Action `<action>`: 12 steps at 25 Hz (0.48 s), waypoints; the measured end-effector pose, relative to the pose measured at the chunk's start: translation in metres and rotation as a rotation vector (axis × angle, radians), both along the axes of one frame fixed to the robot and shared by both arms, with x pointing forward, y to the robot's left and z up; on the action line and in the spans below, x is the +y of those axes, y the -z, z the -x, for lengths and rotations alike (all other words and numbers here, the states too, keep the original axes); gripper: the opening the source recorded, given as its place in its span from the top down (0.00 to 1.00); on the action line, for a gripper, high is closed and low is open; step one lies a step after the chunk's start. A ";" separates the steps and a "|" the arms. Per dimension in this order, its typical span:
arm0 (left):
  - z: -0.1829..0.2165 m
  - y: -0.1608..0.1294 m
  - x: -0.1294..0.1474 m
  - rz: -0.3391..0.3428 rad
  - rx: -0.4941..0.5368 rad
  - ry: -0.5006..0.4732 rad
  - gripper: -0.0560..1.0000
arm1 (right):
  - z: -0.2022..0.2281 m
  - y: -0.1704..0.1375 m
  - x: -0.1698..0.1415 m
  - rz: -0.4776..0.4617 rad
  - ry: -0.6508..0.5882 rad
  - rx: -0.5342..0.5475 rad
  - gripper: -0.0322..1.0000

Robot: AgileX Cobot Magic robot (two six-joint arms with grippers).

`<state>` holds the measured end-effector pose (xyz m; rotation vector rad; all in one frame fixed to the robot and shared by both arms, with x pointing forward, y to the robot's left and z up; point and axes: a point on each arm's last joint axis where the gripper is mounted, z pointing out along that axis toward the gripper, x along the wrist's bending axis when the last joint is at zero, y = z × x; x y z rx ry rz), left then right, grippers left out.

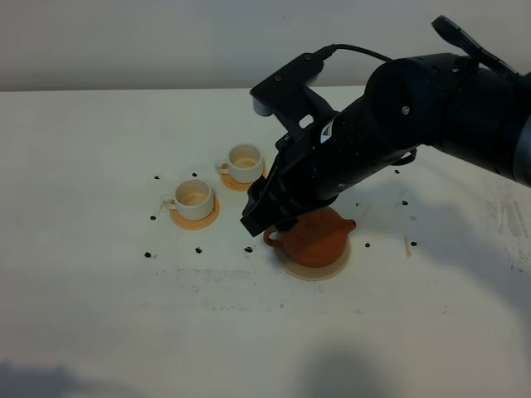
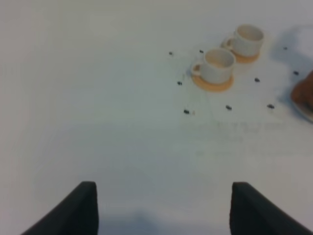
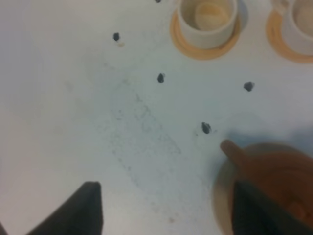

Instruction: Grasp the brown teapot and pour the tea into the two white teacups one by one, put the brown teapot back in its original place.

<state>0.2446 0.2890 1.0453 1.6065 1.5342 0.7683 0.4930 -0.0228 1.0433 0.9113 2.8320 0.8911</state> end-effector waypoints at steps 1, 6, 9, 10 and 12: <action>0.001 0.002 0.000 0.004 0.023 0.000 0.43 | 0.000 0.000 0.000 -0.001 -0.001 0.000 0.44; 0.004 0.013 -0.001 0.011 0.122 0.003 0.43 | 0.000 0.000 0.001 -0.003 0.000 -0.003 0.44; 0.004 0.013 -0.001 0.010 0.123 0.003 0.43 | 0.000 0.000 0.001 -0.005 0.001 -0.005 0.44; 0.004 0.013 -0.001 0.010 0.123 0.003 0.43 | 0.000 0.000 0.001 -0.005 0.001 -0.005 0.44; 0.004 0.013 -0.001 0.011 0.123 0.002 0.43 | 0.000 0.000 0.001 -0.005 0.000 -0.004 0.44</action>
